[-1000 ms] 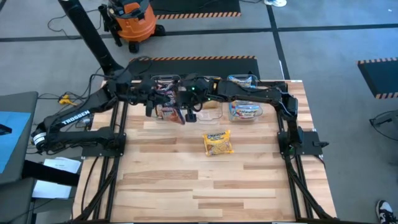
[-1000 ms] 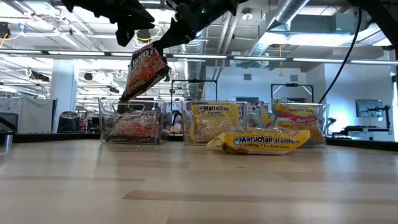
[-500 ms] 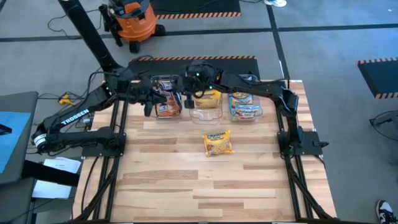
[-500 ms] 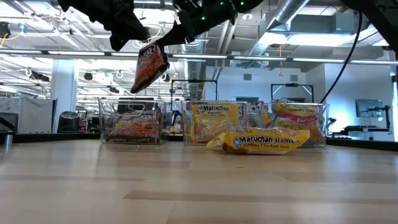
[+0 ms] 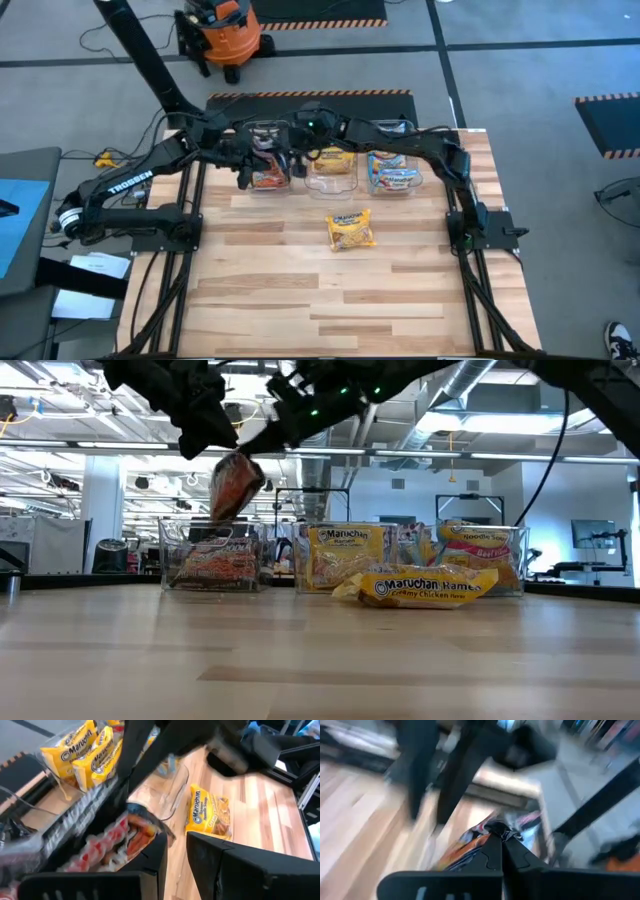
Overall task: Sort Maruchan noodles
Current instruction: Put the black noodle pack into the left transparent bin, then put the yellow noodle pack into the middle transparent bin
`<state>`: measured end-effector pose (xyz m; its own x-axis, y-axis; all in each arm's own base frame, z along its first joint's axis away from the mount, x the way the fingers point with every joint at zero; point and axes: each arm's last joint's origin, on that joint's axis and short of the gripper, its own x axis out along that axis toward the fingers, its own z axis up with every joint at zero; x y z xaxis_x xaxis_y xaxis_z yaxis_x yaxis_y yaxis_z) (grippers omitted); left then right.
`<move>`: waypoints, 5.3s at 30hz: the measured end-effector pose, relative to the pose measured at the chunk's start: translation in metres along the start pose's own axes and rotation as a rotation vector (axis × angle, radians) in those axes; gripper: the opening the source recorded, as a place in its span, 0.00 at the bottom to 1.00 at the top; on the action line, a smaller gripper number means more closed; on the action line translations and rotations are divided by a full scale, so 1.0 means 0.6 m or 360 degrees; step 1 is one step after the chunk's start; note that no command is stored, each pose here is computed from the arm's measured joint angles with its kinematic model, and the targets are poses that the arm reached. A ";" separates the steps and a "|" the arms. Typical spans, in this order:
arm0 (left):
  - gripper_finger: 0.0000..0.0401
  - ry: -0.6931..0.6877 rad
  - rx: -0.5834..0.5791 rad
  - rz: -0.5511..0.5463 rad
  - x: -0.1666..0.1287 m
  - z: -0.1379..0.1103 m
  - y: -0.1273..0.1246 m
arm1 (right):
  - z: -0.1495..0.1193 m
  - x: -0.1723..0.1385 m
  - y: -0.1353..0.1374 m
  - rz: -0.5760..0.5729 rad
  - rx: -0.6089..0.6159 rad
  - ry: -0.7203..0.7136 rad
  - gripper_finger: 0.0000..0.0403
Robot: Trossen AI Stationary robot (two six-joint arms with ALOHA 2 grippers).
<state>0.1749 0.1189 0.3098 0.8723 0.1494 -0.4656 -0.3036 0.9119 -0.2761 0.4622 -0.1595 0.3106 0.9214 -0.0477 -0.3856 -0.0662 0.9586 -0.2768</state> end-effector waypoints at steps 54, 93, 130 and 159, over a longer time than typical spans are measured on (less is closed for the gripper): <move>0.03 0.0744 -0.0223 0.0126 0.140 -0.082 0.069 | -0.076 0.084 0.029 -0.0011 0.0264 0.0281 0.14; 0.03 0.0575 -0.0156 0.0224 0.095 -0.057 0.047 | 0.069 -0.017 0.033 0.0103 0.0380 0.0479 0.32; 0.03 0.0401 -0.0112 0.0268 0.066 -0.038 0.036 | 0.084 -0.055 0.072 0.0204 0.0458 0.0671 0.32; 0.03 0.0082 -0.0148 0.0124 -0.048 -0.022 -0.020 | 0.017 -0.121 0.196 0.0712 0.0637 0.1639 0.30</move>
<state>0.1486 0.0988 0.3155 0.8247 0.1964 -0.5304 -0.4058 0.8588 -0.3129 0.3913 -0.0404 0.3149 0.0944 0.2854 -0.9537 -0.0110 0.9583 0.2857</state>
